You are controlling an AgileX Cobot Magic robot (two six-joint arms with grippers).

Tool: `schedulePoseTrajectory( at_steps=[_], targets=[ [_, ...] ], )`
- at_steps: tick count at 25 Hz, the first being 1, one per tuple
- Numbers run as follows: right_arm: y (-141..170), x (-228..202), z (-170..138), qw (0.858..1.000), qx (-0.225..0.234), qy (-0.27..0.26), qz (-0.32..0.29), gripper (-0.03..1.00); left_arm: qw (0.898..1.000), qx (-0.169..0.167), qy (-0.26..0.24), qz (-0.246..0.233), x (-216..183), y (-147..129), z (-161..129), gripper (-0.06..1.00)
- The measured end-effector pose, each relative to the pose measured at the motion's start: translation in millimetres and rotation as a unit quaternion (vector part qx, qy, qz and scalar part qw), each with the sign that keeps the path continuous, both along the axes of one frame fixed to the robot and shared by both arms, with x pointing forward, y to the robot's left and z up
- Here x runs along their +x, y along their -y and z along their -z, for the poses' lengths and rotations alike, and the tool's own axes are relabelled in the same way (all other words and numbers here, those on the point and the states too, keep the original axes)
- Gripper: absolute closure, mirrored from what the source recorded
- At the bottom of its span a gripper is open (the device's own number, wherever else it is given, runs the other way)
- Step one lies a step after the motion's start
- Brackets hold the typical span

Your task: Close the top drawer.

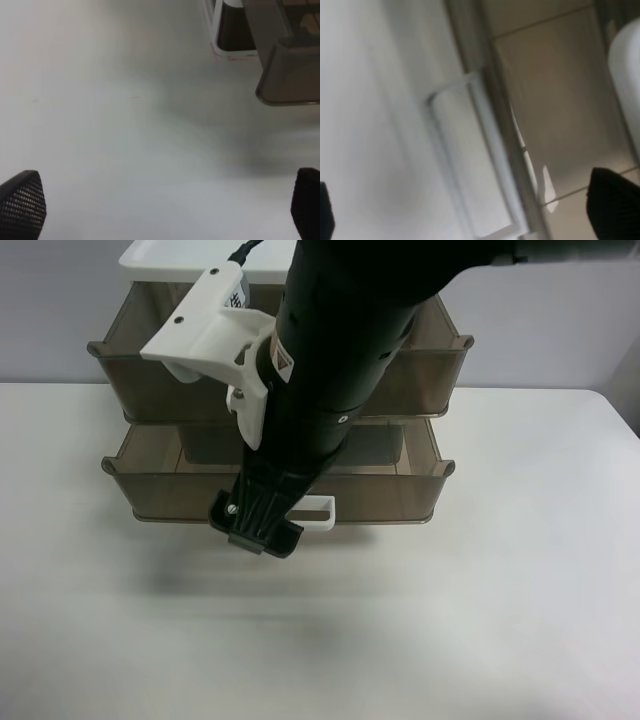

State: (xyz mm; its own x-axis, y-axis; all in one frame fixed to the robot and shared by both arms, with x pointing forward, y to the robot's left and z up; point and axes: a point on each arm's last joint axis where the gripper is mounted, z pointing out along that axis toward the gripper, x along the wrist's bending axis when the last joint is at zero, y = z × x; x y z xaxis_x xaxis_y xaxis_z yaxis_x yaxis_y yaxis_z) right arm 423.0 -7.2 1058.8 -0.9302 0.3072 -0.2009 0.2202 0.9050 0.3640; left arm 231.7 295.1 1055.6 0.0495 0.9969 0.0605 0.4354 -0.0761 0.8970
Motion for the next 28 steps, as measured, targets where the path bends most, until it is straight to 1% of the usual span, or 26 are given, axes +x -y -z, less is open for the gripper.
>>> schedulePoseTrajectory(
  at_steps=[13,16,19,23,28],
  targets=[
    [12,42,-7,0.996,0.064,0.055,0.037,-0.03,1.0,0.0,0.0,0.0,0,0,0,-0.05],
    [12,49,-5,0.995,0.065,0.065,0.039,-0.03,1.0,0.0,0.0,0.0,0,0,0,-0.05],
    [5,59,-3,0.995,0.062,0.068,0.043,-0.03,1.0,0.0,0.0,0.0,0,0,0,-0.05],
    [-5,69,-1,0.995,0.06,0.061,0.049,-0.03,1.0,0.0,0.0,0.0,0,0,0,-0.05],
    [-3,89,-7,0.992,0.07,0.075,0.067,-0.03,1.0,0.0,0.0,0.0,0,0,0,-0.05]
  ],
)
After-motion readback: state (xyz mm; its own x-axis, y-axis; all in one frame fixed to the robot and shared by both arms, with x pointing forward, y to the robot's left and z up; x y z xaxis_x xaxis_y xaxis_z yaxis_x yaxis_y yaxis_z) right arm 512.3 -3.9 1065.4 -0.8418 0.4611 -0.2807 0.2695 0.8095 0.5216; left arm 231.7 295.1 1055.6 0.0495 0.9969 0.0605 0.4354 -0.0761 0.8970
